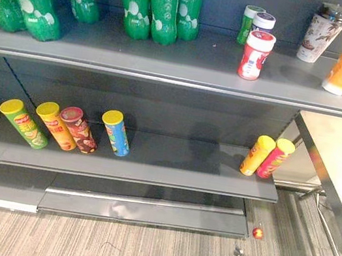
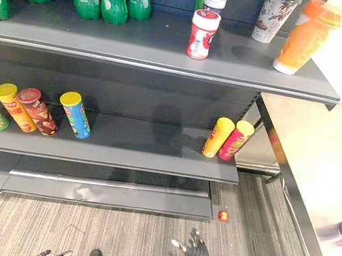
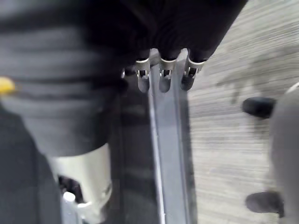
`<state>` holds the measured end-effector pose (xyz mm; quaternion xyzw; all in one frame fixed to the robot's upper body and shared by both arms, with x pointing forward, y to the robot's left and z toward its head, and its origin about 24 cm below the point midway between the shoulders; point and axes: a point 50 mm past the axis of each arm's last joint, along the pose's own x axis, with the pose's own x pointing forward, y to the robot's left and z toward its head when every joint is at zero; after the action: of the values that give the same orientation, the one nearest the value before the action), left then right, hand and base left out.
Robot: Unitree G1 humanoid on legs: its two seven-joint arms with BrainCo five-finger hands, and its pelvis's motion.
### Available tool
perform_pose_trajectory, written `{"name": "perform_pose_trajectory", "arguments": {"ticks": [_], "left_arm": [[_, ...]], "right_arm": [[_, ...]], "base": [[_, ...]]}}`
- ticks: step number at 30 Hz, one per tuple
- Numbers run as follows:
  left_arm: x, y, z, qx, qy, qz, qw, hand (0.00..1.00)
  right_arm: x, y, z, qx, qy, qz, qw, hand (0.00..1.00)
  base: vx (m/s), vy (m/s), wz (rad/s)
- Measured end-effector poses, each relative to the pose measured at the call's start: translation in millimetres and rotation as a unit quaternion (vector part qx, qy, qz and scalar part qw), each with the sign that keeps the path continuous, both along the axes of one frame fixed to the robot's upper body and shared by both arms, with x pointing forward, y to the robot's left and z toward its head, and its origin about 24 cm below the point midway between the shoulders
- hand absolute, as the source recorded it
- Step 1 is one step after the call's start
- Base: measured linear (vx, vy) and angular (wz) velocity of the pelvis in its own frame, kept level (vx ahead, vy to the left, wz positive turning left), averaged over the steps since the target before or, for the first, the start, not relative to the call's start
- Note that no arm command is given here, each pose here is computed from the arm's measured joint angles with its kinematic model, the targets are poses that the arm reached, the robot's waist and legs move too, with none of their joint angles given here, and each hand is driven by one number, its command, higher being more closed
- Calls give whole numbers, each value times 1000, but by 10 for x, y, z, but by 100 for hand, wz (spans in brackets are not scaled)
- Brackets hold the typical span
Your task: Put the gum and the chips on the shelf.
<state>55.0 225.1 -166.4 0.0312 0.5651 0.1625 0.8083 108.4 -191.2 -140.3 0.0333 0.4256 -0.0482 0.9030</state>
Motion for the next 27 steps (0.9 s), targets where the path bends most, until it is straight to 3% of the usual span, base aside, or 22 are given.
{"name": "perform_pose_trajectory", "arguments": {"ticks": [10,11,12,16,19,22,27], "left_arm": [[-18,27,4,6,-8,43,999,0],[76,86,29,-4,-36,98,995,0],[102,88,34,-4,-40,103,994,0],[249,109,75,-5,-75,143,987,0],[386,10,85,-27,-103,160,981,0],[541,-93,107,-47,-123,131,983,0],[578,-151,102,-60,-123,115,984,0]], "right_arm": [[-560,-226,-252,-21,128,-144,981,0],[-668,-192,-268,11,126,-239,963,0],[-686,-185,-267,16,122,-257,958,0],[-746,-74,-249,32,111,-284,952,0],[-749,-155,-234,17,108,-294,950,0],[-939,-77,-292,24,151,-300,941,0],[-870,-133,-289,23,148,-310,939,0]], "base": [[61,21,-11],[0,152,-95],[-36,180,-119],[-33,109,-118],[-66,35,-196],[16,-22,-131],[-38,-225,-59]]}}
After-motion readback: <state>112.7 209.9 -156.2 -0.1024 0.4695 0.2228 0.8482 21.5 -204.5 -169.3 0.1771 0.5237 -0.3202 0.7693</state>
